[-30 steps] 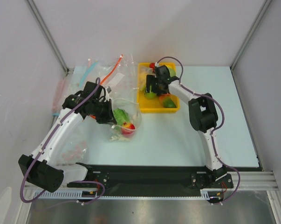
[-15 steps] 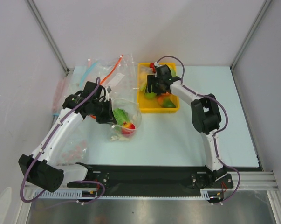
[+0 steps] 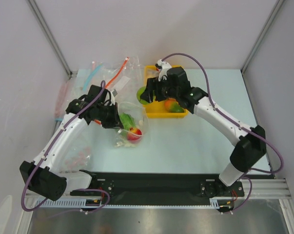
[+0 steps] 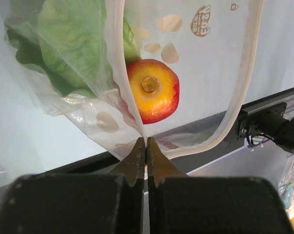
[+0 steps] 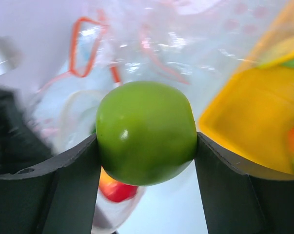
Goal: Place the food in the zip-top bag and seal the zipper
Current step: Pick up the fake fruit from the bin, then place the fake fruit in the zipper food storage bag.
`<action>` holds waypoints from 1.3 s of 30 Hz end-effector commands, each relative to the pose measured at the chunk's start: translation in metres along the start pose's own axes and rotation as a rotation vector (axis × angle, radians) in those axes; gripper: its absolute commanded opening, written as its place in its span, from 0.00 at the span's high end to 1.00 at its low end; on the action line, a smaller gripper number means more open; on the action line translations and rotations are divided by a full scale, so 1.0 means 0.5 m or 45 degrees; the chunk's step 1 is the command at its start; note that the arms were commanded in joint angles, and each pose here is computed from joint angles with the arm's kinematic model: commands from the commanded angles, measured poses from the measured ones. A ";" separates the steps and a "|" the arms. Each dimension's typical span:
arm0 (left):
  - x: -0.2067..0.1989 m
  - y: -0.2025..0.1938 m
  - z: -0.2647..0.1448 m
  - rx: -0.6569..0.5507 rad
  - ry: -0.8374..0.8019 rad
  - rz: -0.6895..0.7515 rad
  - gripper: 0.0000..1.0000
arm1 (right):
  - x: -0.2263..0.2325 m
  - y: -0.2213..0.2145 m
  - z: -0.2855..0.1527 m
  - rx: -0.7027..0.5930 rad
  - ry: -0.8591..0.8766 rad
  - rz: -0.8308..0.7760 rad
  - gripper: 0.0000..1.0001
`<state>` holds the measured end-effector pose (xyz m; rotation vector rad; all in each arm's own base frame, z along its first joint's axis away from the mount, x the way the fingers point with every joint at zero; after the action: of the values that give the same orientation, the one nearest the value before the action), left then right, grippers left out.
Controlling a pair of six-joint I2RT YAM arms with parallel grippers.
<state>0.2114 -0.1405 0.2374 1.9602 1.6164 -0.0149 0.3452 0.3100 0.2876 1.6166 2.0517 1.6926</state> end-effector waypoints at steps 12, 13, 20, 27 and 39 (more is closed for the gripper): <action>-0.012 -0.007 -0.035 -0.094 -0.023 0.039 1.00 | 0.183 -0.108 -0.083 0.096 0.324 -0.156 0.47; -0.010 -0.013 -0.033 -0.088 -0.022 0.035 1.00 | 0.185 -0.124 -0.080 0.124 0.330 -0.153 0.45; -0.010 -0.030 -0.038 -0.117 -0.040 0.018 0.99 | 0.168 -0.145 -0.040 0.209 0.182 -0.116 0.00; -0.009 -0.040 -0.044 -0.136 -0.041 0.009 1.00 | 0.127 -0.092 -0.059 0.082 0.029 -0.099 0.03; -0.004 -0.053 -0.045 -0.130 -0.028 0.014 1.00 | 0.040 -0.094 -0.063 0.138 -0.160 -0.018 0.29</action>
<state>0.1791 -0.1281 0.2393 1.9114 1.5924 0.0279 0.2917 0.3073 0.2542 1.7125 2.1383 1.3946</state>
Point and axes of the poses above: each gripper's point midway between its finger pads, its own z axis out along the fingers, its own x axis along the line the jaws close on, y = z × x, the point moved 4 cm from there along -z, back along the fingers, and after that the axes turned 11 degrees about z, right-handed, at the moved point
